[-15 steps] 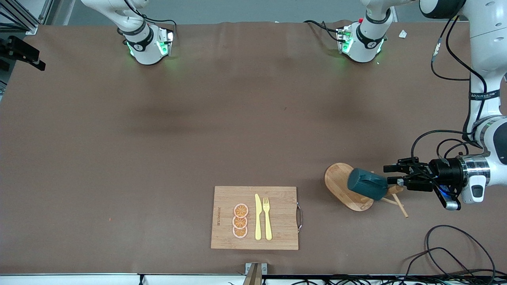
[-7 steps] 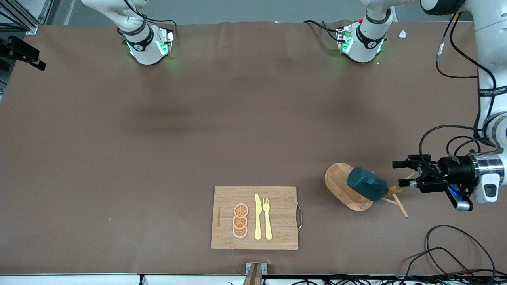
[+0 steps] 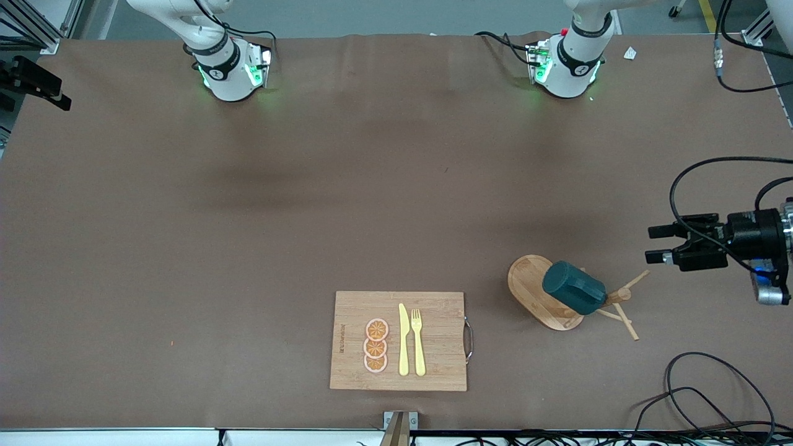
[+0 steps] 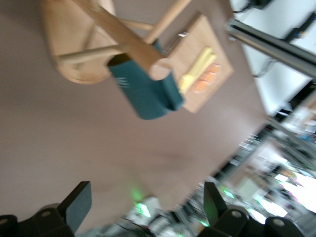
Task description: Pass cup and hang on rack
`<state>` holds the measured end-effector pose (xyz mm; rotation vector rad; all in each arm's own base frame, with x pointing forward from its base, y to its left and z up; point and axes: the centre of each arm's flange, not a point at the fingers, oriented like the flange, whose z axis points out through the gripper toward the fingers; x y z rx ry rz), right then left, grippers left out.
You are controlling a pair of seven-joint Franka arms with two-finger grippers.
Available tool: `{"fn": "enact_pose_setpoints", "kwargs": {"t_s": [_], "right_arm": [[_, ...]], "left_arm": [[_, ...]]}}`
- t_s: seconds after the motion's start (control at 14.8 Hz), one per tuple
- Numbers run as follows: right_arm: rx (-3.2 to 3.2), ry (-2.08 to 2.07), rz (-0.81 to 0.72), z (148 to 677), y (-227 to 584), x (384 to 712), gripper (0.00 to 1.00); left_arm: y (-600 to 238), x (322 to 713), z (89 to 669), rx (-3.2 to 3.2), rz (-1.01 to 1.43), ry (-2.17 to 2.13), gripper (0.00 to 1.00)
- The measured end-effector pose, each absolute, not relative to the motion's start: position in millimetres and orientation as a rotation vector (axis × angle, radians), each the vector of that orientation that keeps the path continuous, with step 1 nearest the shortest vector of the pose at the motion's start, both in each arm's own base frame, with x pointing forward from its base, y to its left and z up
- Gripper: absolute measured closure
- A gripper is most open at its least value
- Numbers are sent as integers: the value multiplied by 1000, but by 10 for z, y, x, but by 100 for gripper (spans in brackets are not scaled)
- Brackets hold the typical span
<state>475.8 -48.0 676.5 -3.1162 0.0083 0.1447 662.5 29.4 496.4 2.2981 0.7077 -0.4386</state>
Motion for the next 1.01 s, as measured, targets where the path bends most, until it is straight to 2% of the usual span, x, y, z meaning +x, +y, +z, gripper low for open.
{"fn": "enact_pose_setpoints", "kwargs": {"t_s": [0.54, 0.74, 1.01], "right_arm": [[-3116, 8, 145, 6765, -481, 4758, 0], [-3116, 8, 145, 6765, -480, 4758, 0], [-3116, 8, 145, 6765, -480, 4758, 0]], "left_arm": [[-426, 6046, 6107, 2946, -136, 323, 0], [-658, 5910, 6294, 3039, -73, 204, 0], [-790, 5714, 6268, 3070, -92, 145, 0]]}}
